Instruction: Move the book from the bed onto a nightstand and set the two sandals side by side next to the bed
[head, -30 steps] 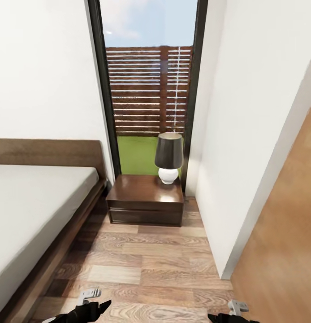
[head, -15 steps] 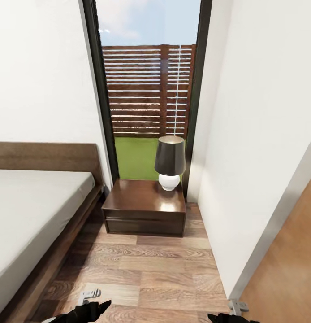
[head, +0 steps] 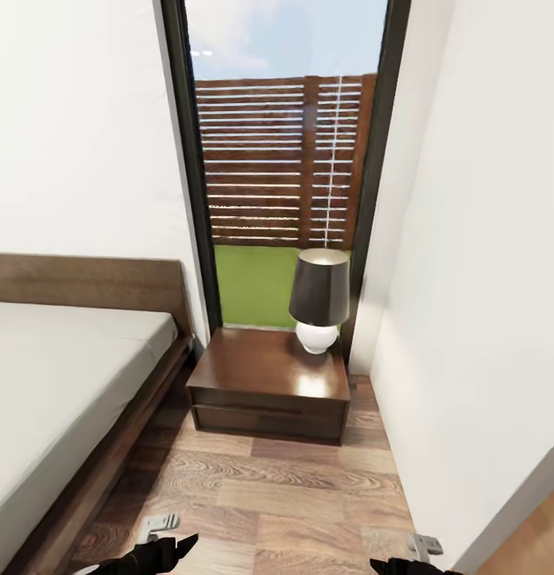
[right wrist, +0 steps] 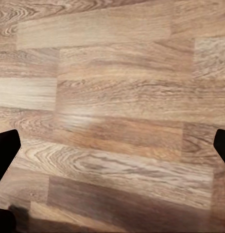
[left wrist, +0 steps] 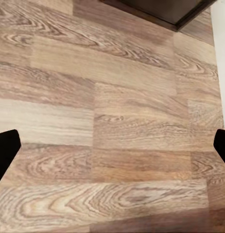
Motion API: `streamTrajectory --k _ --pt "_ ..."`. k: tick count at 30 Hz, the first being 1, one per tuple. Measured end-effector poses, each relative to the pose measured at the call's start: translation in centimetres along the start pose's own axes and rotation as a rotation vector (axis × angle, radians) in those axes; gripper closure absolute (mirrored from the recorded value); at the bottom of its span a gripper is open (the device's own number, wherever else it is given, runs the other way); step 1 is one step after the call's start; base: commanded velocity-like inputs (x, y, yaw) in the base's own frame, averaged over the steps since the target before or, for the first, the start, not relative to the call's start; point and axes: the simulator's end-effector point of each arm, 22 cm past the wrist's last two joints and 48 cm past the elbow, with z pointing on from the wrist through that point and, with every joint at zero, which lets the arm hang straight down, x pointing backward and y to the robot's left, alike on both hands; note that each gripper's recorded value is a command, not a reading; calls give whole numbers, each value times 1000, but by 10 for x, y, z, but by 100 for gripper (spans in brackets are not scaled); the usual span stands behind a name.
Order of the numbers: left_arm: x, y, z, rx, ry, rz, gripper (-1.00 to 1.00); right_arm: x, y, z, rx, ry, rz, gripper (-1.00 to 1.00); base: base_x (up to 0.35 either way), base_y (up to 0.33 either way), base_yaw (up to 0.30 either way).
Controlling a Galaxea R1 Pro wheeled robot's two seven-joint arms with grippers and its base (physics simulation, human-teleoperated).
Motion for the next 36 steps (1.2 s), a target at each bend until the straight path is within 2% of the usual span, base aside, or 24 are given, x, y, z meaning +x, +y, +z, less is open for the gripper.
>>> streamTrajectory --k 12,24,36 --pt "0 0 0 0 1 -1 -100 0 0 0 0 0 0 -100 58 -35 260" --pt "0 0 0 0 1 0 -100 0 0 0 0 1 1 -100 133 -93 54" --pt "0 0 0 1 1 -1 -100 1 0 0 1 2 1 -100 2 -1 272"
